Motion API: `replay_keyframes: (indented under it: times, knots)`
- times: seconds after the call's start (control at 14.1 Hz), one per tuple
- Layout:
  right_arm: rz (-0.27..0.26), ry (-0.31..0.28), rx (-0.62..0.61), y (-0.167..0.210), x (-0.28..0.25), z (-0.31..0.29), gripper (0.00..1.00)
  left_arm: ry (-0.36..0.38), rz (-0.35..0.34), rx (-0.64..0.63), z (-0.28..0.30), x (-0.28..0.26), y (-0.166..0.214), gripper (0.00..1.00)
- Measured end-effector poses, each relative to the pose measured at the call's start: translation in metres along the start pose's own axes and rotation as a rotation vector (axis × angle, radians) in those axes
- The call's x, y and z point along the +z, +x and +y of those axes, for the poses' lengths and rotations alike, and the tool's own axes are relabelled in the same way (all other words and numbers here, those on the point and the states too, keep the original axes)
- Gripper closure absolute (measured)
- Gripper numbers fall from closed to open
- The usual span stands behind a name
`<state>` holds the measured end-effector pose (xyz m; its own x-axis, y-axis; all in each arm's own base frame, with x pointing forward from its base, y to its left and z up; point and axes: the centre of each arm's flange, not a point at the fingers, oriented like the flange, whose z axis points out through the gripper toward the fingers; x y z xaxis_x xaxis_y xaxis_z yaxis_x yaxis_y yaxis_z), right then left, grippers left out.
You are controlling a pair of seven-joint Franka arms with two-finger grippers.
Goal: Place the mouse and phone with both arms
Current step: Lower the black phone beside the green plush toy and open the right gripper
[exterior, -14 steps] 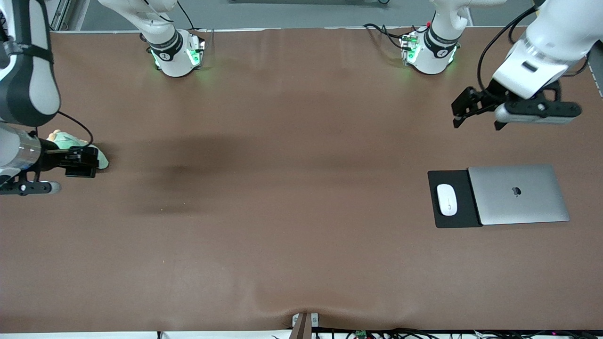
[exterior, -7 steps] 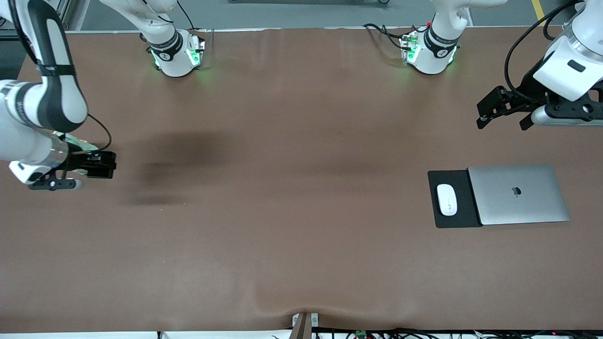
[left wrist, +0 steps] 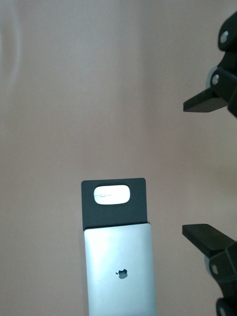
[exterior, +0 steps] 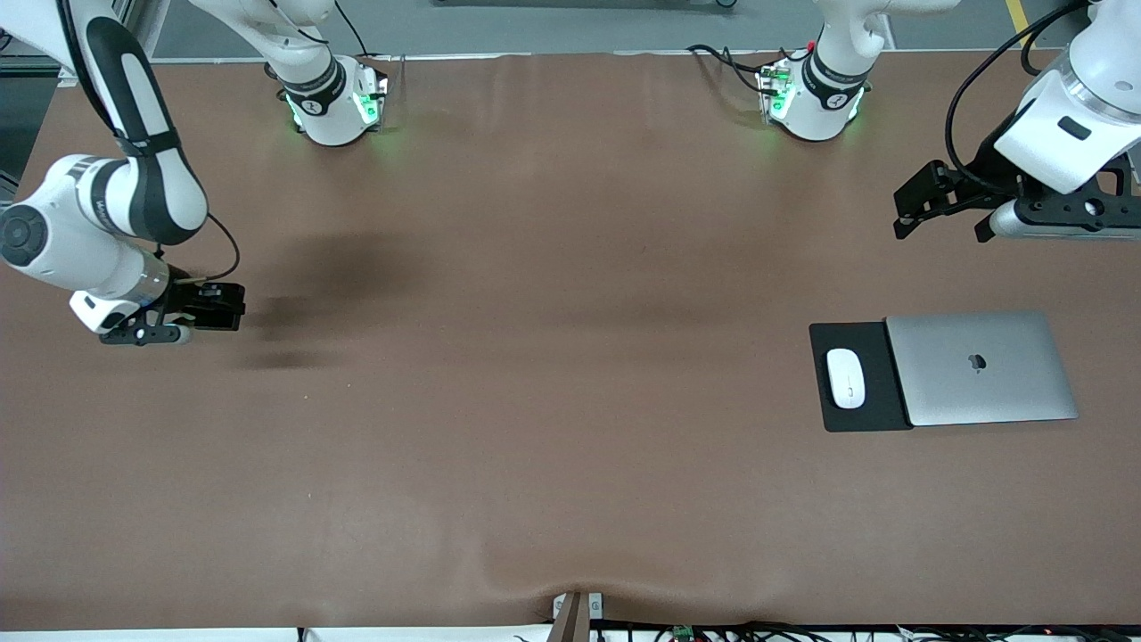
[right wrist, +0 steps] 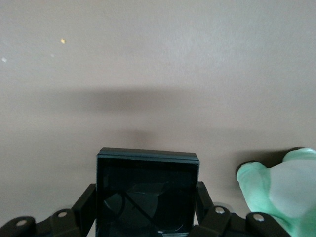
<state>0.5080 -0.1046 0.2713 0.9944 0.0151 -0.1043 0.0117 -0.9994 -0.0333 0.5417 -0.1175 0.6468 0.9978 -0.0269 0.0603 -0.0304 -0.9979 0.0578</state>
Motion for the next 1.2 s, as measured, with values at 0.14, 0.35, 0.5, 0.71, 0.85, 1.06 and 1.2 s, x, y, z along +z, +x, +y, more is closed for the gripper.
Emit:
replay_keyframes:
  times: [0.14, 0.35, 0.5, 0.71, 0.85, 1.06, 1.2]
  knots:
    - [-0.005, 0.002, 0.006, -0.007, 0.013, 0.003, 0.19, 0.002, -0.009, -0.003, -0.002, 0.002, 0.000, 0.00]
    - [0.020, -0.005, 0.007, -0.014, 0.034, 0.002, 0.19, 0.003, -0.012, -0.003, -0.010, 0.003, 0.001, 0.00]
    - [0.030, -0.008, 0.007, -0.024, 0.054, 0.000, 0.19, 0.004, -0.019, 0.000, -0.013, 0.005, 0.001, 0.00]
    - [0.042, -0.011, 0.009, -0.031, 0.071, -0.001, 0.19, 0.006, -0.029, 0.006, -0.010, 0.010, 0.000, 0.00]
    - [0.071, -0.018, 0.013, -0.037, 0.084, 0.000, 0.19, 0.009, -0.033, 0.006, -0.010, 0.012, 0.000, 0.00]
    - [0.063, -0.017, 0.013, -0.041, 0.099, -0.001, 0.19, 0.016, -0.035, 0.008, -0.011, 0.014, 0.000, 0.00]
    - [0.061, -0.016, 0.013, -0.041, 0.100, -0.001, 0.19, 0.018, -0.038, 0.012, -0.013, 0.015, 0.001, 0.00]
